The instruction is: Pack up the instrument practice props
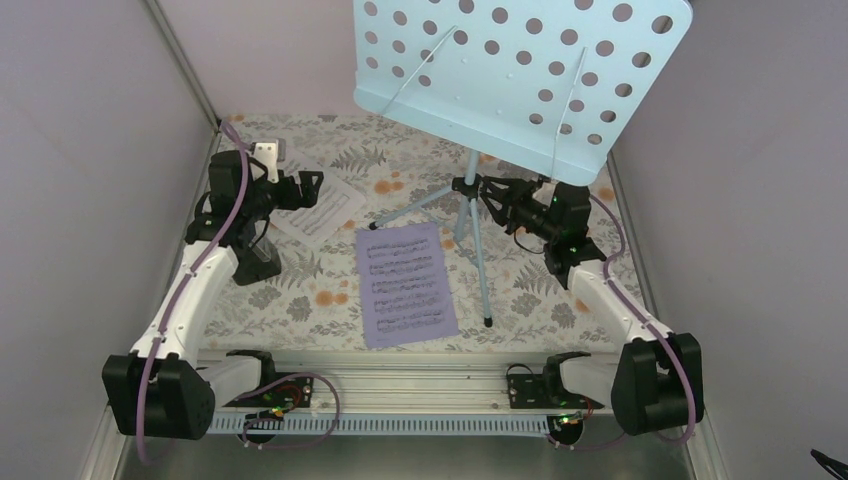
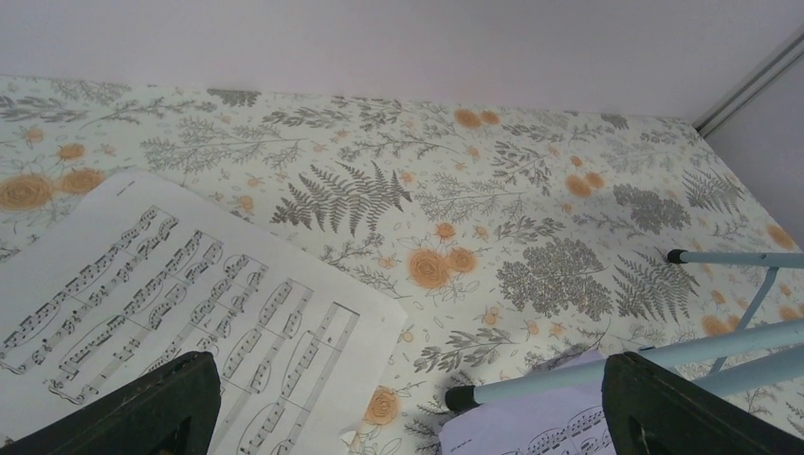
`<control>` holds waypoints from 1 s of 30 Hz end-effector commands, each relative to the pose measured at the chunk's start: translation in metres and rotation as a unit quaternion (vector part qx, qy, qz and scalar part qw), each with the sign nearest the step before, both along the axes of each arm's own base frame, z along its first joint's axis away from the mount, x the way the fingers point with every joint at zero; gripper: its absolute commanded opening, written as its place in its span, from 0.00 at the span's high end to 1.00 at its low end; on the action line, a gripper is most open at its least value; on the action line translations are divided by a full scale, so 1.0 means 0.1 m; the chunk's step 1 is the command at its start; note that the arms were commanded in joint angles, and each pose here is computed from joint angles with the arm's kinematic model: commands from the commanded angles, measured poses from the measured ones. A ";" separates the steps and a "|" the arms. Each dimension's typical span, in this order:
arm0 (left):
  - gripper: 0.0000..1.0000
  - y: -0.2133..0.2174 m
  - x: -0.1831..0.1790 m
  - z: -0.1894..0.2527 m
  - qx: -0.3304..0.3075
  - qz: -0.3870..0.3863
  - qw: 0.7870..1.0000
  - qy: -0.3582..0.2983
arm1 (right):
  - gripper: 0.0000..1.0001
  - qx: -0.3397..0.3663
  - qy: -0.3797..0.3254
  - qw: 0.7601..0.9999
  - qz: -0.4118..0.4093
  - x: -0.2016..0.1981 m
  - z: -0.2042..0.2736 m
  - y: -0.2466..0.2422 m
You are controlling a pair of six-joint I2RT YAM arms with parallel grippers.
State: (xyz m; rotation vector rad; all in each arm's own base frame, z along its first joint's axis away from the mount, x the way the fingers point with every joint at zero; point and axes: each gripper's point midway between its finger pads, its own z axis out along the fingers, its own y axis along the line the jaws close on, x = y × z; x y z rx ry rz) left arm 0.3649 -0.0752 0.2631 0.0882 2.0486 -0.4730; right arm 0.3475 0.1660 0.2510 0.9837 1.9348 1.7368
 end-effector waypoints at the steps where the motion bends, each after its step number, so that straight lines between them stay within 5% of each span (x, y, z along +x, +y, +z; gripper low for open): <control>1: 0.00 -0.02 0.03 0.00 -0.007 -0.005 1.000 -0.005 | 0.96 -0.034 -0.073 0.997 0.003 0.01 0.02 0.00; 18: 0.00 -0.01 0.05 -0.06 -0.001 -0.002 1.000 0.001 | 0.94 -0.139 -0.194 0.971 0.004 0.09 -0.07 -0.05; 24: 0.00 0.00 0.04 -0.04 0.000 0.000 1.000 -0.001 | 0.51 -0.180 -0.143 0.973 -0.030 0.10 -0.04 -0.22; 30: 0.00 0.00 0.05 -0.05 -0.002 -0.002 1.000 0.001 | 0.23 -0.065 -0.048 0.997 -0.013 -0.18 -0.14 -0.11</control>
